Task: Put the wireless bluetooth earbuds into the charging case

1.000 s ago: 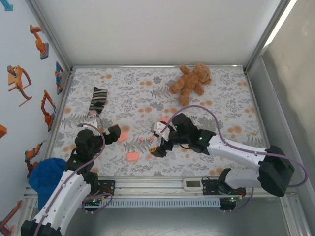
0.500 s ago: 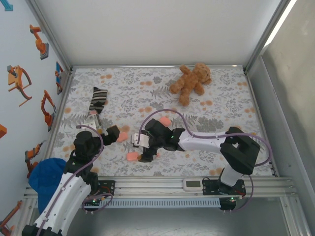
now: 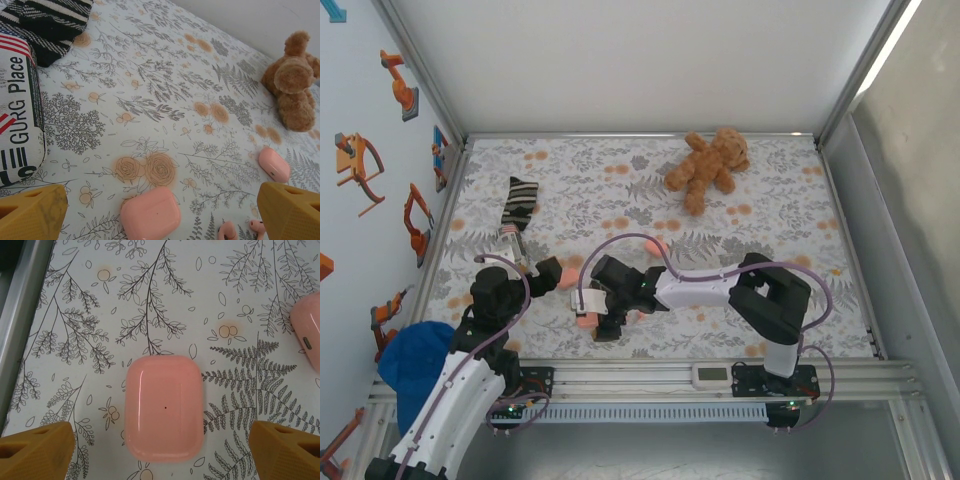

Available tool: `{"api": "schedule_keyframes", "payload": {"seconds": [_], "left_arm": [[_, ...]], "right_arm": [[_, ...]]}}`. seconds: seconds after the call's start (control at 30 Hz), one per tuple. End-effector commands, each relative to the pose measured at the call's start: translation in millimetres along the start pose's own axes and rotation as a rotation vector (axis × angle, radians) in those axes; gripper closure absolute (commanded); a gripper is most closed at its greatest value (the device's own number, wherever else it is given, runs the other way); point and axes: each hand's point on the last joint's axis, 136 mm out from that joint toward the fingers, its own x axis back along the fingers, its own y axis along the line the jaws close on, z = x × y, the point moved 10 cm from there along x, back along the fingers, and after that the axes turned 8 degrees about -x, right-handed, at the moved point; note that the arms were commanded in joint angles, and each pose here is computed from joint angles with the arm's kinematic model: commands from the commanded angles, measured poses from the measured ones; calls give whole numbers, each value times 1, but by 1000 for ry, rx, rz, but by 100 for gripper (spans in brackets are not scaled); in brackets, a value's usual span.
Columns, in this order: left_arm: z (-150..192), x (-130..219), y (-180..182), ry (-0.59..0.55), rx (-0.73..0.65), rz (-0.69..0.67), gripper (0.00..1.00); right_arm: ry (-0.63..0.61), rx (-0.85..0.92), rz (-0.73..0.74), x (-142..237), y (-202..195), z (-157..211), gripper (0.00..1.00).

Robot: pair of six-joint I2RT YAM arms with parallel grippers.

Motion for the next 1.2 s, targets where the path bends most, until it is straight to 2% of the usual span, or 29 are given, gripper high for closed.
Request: {"api": "schedule_keyframes", "payload": {"seconds": [0.0, 0.43, 0.77, 1.0, 1.17], "left_arm": [[-2, 1, 1, -10, 18, -6, 4], [-2, 1, 1, -8, 20, -10, 4], [-4, 2, 1, -11, 23, -8, 4], [-3, 3, 0, -9, 29, -4, 4], [-6, 6, -1, -16, 29, 6, 4]], "right_arm": [[19, 18, -2, -5, -1, -3, 13], [69, 0, -25, -21, -4, -2, 26], [132, -19, -22, -31, -5, 8, 43], [133, -26, -9, -30, -5, 8, 61], [98, -22, 19, -20, -5, 3, 63]]}}
